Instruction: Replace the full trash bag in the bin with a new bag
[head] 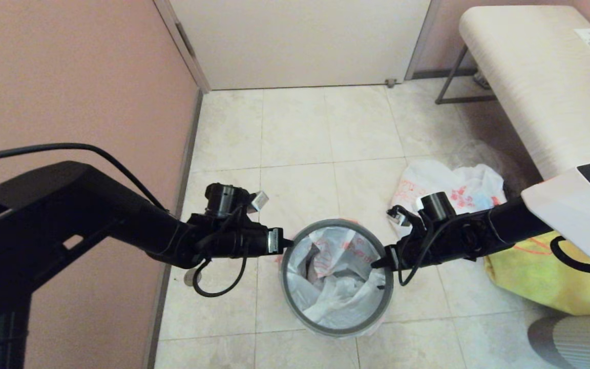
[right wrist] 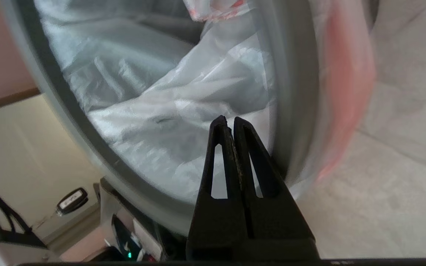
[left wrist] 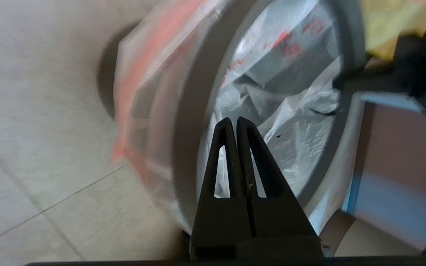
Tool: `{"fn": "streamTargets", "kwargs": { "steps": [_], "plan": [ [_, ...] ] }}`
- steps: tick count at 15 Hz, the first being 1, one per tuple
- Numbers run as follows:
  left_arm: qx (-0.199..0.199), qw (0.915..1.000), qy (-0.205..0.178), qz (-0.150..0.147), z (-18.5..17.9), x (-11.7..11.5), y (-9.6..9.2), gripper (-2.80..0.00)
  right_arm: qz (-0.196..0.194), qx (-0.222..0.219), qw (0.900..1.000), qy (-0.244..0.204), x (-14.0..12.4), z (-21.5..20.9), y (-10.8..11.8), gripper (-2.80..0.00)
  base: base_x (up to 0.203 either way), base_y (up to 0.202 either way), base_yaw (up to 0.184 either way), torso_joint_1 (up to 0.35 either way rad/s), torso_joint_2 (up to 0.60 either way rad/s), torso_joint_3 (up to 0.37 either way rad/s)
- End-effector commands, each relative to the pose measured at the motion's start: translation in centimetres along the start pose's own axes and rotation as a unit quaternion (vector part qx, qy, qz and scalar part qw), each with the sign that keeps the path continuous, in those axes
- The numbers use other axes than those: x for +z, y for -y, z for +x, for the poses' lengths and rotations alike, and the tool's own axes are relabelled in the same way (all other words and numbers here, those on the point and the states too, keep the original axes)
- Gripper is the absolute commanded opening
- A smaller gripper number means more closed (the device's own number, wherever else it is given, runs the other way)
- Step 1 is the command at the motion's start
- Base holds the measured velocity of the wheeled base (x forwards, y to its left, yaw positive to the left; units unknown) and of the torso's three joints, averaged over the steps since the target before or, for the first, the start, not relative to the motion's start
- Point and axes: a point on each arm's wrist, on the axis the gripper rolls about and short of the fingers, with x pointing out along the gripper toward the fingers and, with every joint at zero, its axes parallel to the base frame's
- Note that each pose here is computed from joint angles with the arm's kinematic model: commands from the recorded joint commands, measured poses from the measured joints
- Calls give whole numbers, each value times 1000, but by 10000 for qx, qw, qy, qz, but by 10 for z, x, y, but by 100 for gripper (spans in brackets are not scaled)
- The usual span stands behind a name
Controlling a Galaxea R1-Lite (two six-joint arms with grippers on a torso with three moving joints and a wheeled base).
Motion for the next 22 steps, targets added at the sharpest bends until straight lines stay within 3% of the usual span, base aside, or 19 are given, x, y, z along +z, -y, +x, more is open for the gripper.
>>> {"fn": "streamTargets", "kwargs": {
  "steps": [1, 5, 8, 11, 13, 17, 19, 22],
  "plan": [
    [75, 9995, -298, -115, 26, -16, -13, -280, 134, -31, 9998, -133, -6, 16, 17, -280, 0, 0, 0, 0, 0, 0],
    [706, 9971, -255, -134, 54, -23, -29, -280, 135, 45, 9998, -142, -6, 24, 22, -280, 0, 0, 0, 0, 0, 0],
    [668, 9976, -129, -113, 48, -16, -24, -280, 90, 47, 9999, -53, 0, 20, 19, -280, 0, 0, 0, 0, 0, 0],
    [489, 9983, 318, -33, 14, 11, 4, -280, -142, 100, 9995, 274, 15, -15, -10, -280, 0, 0, 0, 0, 0, 0],
    [352, 9956, 863, 33, -26, 35, 40, -280, -436, -20, 9964, 721, 30, -58, -50, -280, 0, 0, 0, 0, 0, 0],
    [1258, 9718, 1992, 100, -111, 55, 108, -280, -553, -979, 9855, 1270, 26, -142, -117, -280, 0, 0, 0, 0, 0, 0],
    [1523, 9606, 2317, 189, -165, 51, 129, -280, -404, -1710, 9754, 1332, 5, -178, -130, -280, 0, 0, 0, 0, 0, 0],
    [2220, 9346, 2752, 377, -249, 25, 146, -280, -149, -2931, 9457, 1401, -43, -224, -132, -280, 0, 0, 0, 0, 0, 0]
  ]
}}
